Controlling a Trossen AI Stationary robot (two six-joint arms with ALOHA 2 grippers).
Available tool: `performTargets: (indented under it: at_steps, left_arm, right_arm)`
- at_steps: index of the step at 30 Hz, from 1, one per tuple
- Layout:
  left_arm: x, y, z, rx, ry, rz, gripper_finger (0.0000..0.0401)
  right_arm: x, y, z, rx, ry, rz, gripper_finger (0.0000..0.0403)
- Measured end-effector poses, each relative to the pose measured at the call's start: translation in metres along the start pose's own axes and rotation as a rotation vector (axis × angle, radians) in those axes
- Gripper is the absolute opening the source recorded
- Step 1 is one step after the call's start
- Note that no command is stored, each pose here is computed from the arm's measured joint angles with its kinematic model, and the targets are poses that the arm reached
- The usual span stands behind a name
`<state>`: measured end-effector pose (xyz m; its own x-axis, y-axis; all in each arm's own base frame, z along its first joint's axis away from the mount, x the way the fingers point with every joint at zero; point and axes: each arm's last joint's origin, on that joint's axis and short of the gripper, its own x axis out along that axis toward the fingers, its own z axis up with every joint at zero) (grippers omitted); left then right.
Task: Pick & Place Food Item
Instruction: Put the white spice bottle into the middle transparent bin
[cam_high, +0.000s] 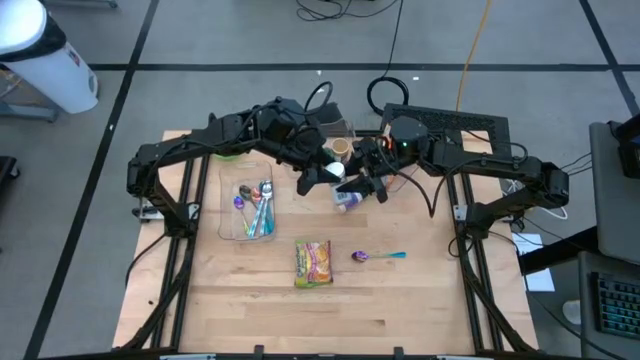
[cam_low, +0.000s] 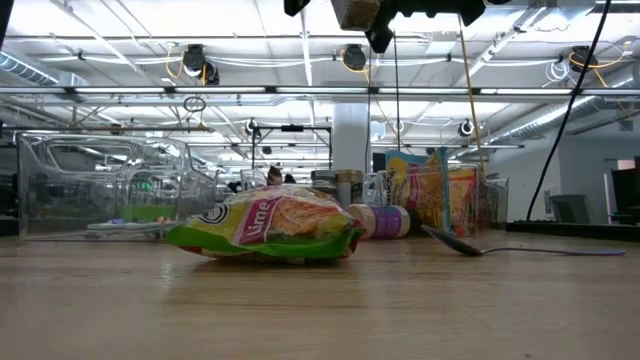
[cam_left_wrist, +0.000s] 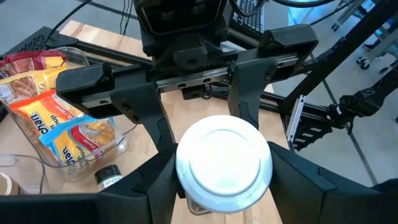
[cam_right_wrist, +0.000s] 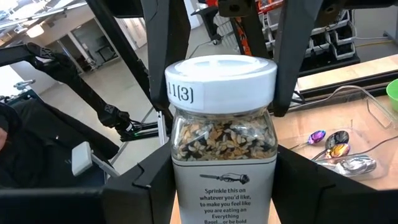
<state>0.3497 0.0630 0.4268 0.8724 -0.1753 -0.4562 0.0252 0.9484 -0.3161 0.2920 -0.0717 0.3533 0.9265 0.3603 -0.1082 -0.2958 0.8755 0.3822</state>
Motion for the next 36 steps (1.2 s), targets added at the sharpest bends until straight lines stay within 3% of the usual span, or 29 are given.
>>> performTargets:
  at_steps: [2, 7, 11, 23, 30, 36]
  left_arm:
    - [0.000, 0.000, 0.000, 0.004, -0.003, -0.001, 0.0212]
    - [0.000, 0.000, 0.000, 0.047, -0.003, -0.014, 0.0212]
    - [-0.001, 0.002, 0.001, 0.051, -0.004, -0.004, 0.0212]
    - [-0.030, 0.014, 0.006, 0.043, -0.041, 0.087, 0.0212]
    - [-0.060, 0.026, -0.003, 0.031, 0.034, 0.313, 0.0212]
    - [-0.063, 0.045, -0.017, -0.014, 0.148, 0.483, 0.0212]
  right_arm:
    - [0.000, 0.000, 0.000, 0.000, -0.001, 0.001, 0.0196]
    - [0.000, 0.001, 0.001, 0.020, -0.001, 0.022, 0.0276]
    - [-0.001, 0.002, 0.001, 0.018, -0.002, 0.021, 0.0308]
    - [-0.041, -0.005, 0.021, -0.041, -0.091, -0.080, 0.0305]
    - [-0.070, -0.008, 0.030, -0.041, -0.134, -0.173, 0.0301]
    - [-0.079, -0.010, 0.027, -0.019, -0.117, -0.254, 0.0301]
